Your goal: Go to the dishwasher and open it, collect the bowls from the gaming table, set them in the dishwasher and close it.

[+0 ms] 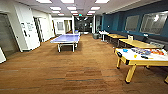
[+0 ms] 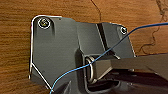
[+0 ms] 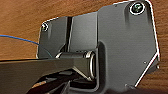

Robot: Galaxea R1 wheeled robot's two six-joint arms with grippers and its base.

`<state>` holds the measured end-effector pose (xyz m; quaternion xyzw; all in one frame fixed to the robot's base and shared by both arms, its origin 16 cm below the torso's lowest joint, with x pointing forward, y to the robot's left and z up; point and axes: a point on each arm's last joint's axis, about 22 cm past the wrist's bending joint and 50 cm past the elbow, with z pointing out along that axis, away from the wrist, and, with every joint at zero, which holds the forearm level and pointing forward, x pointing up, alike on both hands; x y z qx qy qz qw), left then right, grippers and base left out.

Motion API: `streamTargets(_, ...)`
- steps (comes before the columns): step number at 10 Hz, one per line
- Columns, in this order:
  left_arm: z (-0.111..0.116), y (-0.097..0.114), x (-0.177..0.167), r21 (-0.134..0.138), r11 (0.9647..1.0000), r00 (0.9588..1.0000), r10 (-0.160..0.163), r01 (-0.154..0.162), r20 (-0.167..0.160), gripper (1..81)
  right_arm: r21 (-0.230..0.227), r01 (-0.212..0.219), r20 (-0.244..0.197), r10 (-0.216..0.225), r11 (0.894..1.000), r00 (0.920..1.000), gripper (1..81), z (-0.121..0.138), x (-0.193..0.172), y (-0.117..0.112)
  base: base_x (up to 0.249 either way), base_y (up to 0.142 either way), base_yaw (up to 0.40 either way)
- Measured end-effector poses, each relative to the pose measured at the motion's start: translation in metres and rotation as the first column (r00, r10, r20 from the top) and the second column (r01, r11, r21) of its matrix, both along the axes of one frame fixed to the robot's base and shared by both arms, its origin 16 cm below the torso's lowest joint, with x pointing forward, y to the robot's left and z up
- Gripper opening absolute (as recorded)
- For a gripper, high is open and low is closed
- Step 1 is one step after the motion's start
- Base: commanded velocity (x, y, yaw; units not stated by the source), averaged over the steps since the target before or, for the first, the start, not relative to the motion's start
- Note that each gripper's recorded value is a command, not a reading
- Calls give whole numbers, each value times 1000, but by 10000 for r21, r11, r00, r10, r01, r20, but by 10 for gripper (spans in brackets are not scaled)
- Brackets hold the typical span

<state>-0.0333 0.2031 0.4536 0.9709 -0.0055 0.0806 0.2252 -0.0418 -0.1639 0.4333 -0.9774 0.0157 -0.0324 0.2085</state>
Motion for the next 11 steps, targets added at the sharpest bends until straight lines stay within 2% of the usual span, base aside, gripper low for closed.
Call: streamTargets(11,0,3,-2,41,10000,10000,-9,9,-23,811,58,10,6,-10,10000,10000,811,0,0,5,178,0,0)
